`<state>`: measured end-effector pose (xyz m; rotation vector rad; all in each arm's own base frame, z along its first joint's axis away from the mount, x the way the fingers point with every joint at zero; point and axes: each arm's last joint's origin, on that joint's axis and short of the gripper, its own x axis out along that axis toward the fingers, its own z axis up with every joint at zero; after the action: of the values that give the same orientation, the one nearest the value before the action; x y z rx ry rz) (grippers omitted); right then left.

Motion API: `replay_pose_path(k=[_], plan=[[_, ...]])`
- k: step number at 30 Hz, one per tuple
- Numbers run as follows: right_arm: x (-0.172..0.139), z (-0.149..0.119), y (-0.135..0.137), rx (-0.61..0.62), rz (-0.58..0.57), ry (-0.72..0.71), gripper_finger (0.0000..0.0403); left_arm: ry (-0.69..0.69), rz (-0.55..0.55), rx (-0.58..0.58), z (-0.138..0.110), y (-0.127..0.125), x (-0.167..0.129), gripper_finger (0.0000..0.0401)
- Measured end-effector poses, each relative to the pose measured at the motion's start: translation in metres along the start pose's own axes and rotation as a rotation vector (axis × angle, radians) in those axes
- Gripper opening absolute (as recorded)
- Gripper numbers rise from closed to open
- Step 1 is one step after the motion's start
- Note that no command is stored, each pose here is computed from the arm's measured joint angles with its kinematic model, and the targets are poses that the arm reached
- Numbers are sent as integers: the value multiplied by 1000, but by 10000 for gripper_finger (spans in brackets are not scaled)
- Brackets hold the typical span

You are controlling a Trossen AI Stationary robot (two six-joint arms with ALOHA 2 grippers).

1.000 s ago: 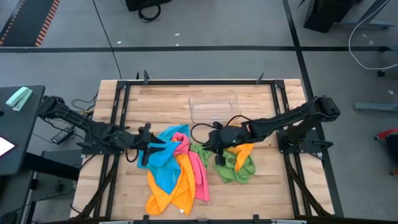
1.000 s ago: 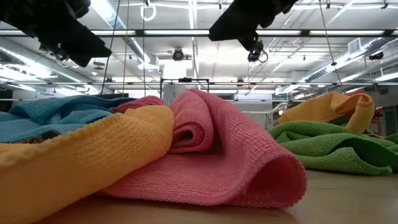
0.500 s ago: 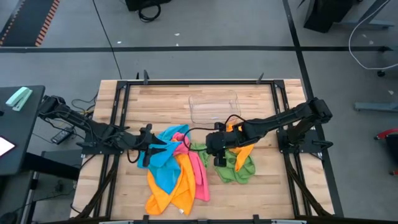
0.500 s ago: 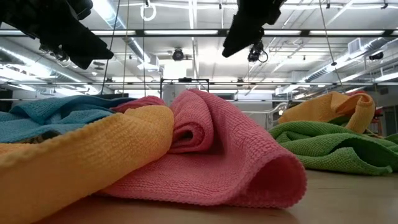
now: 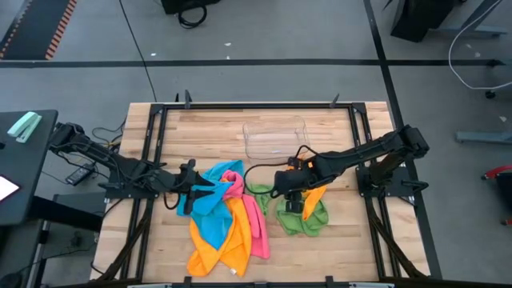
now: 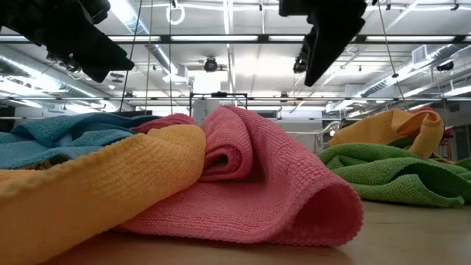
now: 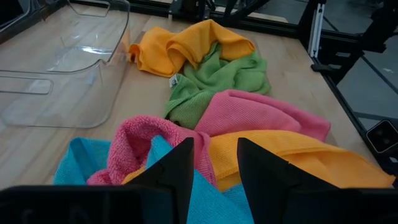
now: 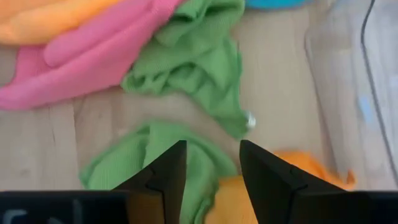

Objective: Fold microfiber towels
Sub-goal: Fold the bottom blue microfiber cloth

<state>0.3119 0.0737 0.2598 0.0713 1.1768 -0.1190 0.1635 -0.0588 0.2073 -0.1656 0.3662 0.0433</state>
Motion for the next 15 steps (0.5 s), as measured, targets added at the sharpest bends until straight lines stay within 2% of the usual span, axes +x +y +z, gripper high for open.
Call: replay_pose_path(k=[6, 15], plan=[[-1, -13, -5, 70, -53, 134, 156, -2, 8, 6, 0, 0, 0, 130], [-1, -13, -6, 44, -75, 133, 157, -3, 13, 14, 0, 1, 0, 130]])
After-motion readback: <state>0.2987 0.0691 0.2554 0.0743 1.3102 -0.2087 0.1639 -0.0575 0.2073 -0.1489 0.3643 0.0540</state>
